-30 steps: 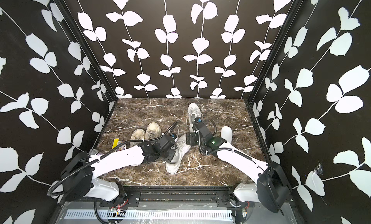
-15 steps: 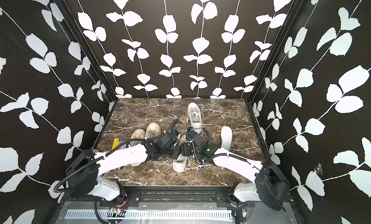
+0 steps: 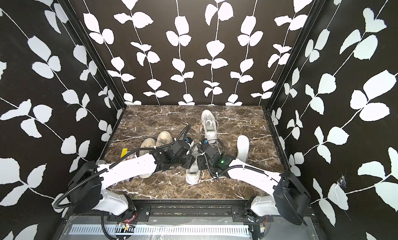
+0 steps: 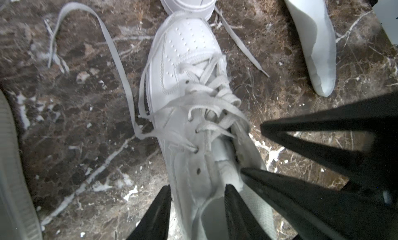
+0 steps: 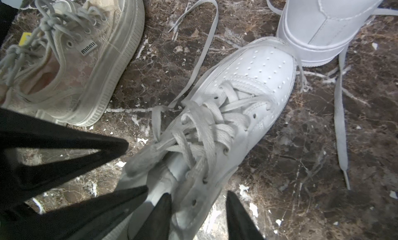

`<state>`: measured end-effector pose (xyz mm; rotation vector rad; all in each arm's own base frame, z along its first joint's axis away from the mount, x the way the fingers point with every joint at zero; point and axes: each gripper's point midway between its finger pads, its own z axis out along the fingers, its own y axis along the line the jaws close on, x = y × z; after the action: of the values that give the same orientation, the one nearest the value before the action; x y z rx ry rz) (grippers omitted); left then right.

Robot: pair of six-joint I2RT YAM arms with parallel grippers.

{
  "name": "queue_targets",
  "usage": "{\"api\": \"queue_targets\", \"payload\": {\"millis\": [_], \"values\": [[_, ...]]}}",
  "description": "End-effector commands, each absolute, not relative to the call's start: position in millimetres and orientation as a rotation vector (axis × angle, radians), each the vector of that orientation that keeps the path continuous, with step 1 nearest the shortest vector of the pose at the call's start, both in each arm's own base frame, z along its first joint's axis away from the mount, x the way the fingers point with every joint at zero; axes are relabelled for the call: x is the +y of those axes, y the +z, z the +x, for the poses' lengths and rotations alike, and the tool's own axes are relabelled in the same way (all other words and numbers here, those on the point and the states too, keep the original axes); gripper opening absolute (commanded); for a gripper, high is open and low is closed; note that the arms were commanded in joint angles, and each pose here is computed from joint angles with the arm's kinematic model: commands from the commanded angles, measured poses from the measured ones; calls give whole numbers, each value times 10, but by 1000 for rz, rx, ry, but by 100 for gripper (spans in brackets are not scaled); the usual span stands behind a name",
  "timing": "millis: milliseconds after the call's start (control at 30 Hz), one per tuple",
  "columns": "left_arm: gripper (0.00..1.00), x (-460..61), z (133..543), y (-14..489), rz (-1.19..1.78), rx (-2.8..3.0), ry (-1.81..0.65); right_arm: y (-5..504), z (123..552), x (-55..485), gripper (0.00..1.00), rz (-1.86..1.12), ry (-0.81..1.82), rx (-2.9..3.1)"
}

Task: Remove the insole from the shoe
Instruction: Untie the shoelace on the shoe.

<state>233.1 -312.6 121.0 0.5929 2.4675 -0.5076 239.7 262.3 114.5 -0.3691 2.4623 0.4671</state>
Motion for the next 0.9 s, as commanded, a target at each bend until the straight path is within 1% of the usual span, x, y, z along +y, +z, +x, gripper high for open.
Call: {"api": "queue_targets", "payload": {"millis": [0, 100, 233, 367, 533, 633, 700, 867], "values": [[44, -3113, 2460, 1296, 591, 2431, -460, 1166, 2424, 2594, 36, -346, 427, 2454], [44, -3127, 2505, 1266, 594, 2435, -446, 1175, 2442, 2599, 32, -348, 402, 2453], [43, -3156, 2534, 1194, 605, 2448, -430, 1167, 2445, 2597, 32, -359, 358, 2458], [41, -3193, 2537, 1168, 606, 2454, -443, 1149, 2432, 2646, 37, -367, 359, 2465], [34, -3181, 2541, 1157, 596, 2456, -438, 1078, 2433, 2643, 37, -354, 325, 2491], [26, -3123, 2551, 1154, 578, 2456, -408, 1075, 2446, 2503, 32, -323, 244, 2491], [23, -3062, 2561, 1150, 563, 2455, -376, 1091, 2449, 2356, 27, -290, 180, 2482], [9, -2797, 2566, 1039, 505, 2489, -278, 1091, 2454, 1819, 15, -182, -65, 2473]]}}
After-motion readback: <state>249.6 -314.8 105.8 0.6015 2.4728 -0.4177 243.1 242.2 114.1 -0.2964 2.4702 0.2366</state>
